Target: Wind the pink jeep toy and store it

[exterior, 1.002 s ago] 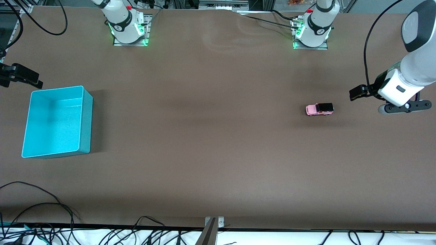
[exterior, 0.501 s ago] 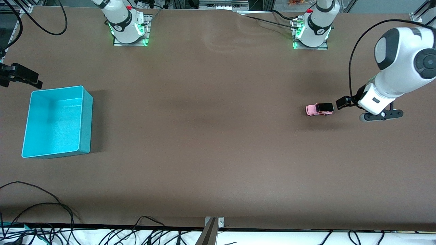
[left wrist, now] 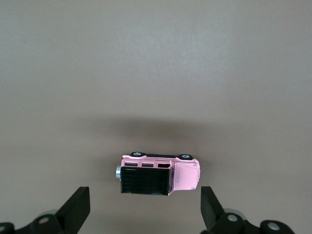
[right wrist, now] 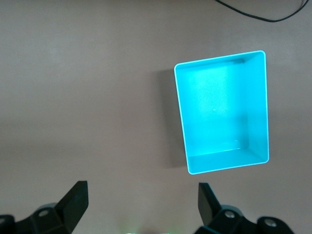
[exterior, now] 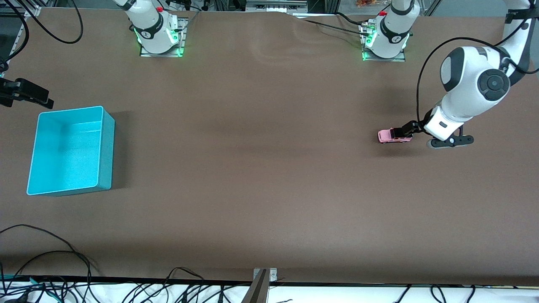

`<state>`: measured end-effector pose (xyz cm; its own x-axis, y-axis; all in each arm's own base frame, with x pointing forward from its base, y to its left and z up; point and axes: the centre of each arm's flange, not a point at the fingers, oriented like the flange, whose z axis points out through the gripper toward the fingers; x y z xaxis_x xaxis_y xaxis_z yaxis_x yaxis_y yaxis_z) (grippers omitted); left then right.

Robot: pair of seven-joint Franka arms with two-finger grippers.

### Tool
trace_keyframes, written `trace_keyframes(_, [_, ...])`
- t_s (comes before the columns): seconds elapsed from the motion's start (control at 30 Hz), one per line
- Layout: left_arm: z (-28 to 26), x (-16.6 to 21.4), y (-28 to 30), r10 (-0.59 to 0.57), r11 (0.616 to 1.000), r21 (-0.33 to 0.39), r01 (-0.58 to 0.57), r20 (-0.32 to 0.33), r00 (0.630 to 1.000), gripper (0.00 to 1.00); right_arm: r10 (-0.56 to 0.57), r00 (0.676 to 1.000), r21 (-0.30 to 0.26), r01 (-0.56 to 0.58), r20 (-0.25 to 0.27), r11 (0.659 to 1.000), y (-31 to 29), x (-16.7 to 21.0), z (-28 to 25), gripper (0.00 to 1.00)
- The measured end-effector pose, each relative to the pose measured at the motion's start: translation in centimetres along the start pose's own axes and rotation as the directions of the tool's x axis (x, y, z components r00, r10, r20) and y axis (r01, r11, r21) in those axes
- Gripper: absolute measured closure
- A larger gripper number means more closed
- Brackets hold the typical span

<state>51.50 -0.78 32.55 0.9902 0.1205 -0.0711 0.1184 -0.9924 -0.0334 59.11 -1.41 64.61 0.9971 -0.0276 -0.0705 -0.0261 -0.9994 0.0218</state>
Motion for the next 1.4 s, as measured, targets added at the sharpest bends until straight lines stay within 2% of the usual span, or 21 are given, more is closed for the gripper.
trace_keyframes(0.37, [3.9, -1.5, -0.1, 0.031, 0.999, 0.004, -0.031, 0.034, 0.999, 0.00, 0.002, 0.999, 0.000, -0.002, 0.032, 1.000, 0.1, -0.3, 0.3, 0.00])
trace_keyframes(0.57, [4.4, -1.5, 0.0, 0.200, 0.980, -0.001, -0.200, 0.027, 0.979, 0.00, 0.002, 0.999, 0.000, -0.002, 0.037, 1.000, 0.1, -0.4, 0.4, 0.00])
trace_keyframes(0.77, [6.7, -2.5, -0.1, 0.396, 0.918, -0.004, -0.396, 0.011, 0.918, 0.00, 0.001, 1.000, 0.002, -0.001, 0.025, 1.000, 0.1, -0.8, 0.9, 0.00])
trace_keyframes(0.9, [7.9, -3.2, -0.1, 0.537, 0.844, -0.007, -0.537, 0.013, 0.844, 0.00, 0.001, 1.000, 0.002, -0.001, 0.017, 1.000, 0.1, -1.2, 1.1, 0.00])
trace_keyframes(1.03, [8.0, -3.2, -0.1, 0.670, 0.743, -0.008, -0.670, 0.010, 0.743, 0.00, 0.001, 1.000, 0.003, -0.001, 0.013, 1.000, 0.1, -1.4, 1.1, 0.00])
trace_keyframes(1.14, [8.0, -3.2, -0.1, 0.759, 0.651, -0.009, -0.759, 0.009, 0.651, 0.00, 0.001, 1.000, 0.003, -0.001, 0.012, 1.000, 0.1, -1.4, 1.1, 0.00])
trace_keyframes(1.4, [8.3, -3.4, -0.2, 0.933, 0.360, -0.017, -0.933, 0.009, 0.360, 0.00, 0.000, 1.000, 0.003, 0.000, 0.013, 1.000, 0.1, -1.4, 1.2, 0.00])
